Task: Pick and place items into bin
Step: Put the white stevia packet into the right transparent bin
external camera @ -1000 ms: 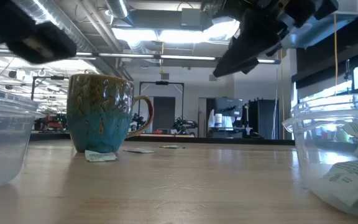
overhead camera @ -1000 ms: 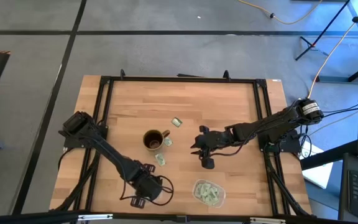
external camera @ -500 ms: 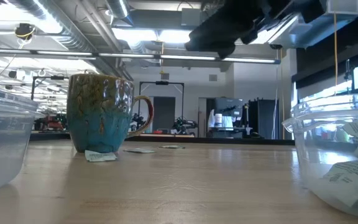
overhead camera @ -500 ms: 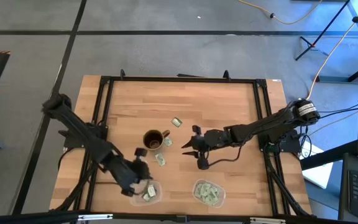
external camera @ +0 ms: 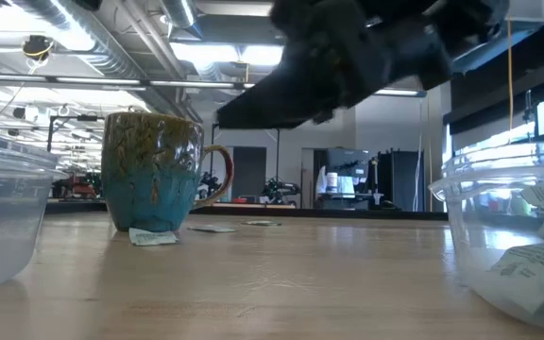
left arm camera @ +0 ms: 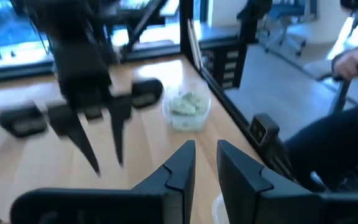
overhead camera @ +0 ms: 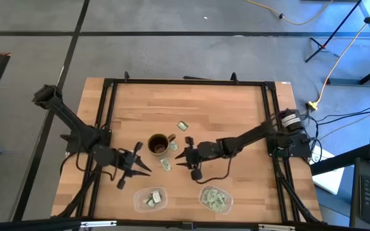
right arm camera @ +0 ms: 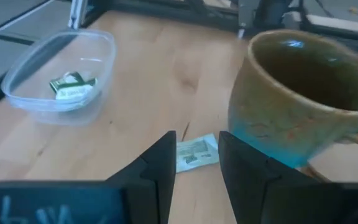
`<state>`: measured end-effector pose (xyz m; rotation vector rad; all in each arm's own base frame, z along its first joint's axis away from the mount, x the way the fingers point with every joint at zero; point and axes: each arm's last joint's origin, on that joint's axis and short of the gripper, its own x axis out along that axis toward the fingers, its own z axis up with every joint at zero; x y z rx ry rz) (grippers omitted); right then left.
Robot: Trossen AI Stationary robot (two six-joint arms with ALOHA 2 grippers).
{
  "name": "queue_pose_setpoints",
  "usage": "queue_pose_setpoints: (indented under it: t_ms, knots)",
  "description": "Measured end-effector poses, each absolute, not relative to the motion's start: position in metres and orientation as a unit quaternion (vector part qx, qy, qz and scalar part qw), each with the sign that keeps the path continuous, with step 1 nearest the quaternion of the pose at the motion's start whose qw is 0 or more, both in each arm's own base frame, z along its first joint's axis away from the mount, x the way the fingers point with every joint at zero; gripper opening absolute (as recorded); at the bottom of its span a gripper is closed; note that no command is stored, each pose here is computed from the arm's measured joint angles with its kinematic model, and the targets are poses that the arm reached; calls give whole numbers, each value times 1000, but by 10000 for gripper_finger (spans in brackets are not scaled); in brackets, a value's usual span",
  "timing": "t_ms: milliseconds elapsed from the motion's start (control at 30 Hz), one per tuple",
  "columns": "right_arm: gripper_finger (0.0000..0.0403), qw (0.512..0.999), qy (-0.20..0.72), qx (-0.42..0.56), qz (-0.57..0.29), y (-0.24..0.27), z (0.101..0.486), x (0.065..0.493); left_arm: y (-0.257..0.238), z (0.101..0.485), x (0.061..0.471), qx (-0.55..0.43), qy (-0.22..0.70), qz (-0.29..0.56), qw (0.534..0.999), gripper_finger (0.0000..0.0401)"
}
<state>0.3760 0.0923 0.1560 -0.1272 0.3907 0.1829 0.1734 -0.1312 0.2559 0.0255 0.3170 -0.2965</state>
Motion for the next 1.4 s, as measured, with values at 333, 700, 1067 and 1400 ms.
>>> queue_pose_setpoints:
  t_ms: [333, 700, 1067, 1400]
  knots:
    - [124, 943, 302, -67, 119, 107, 125, 427, -126, 249, 168, 30, 123, -150, 981, 61]
    - [124, 921, 371, -93, 72, 109, 106, 450, -126, 249, 168, 27, 126, -151, 980, 61]
    - [46, 901, 423, -77, 61, 107, 102, 443, -127, 248, 168, 28, 128, -154, 979, 61]
    - [3, 899, 428, -69, 57, 107, 100, 442, -127, 248, 168, 28, 129, -154, 979, 61]
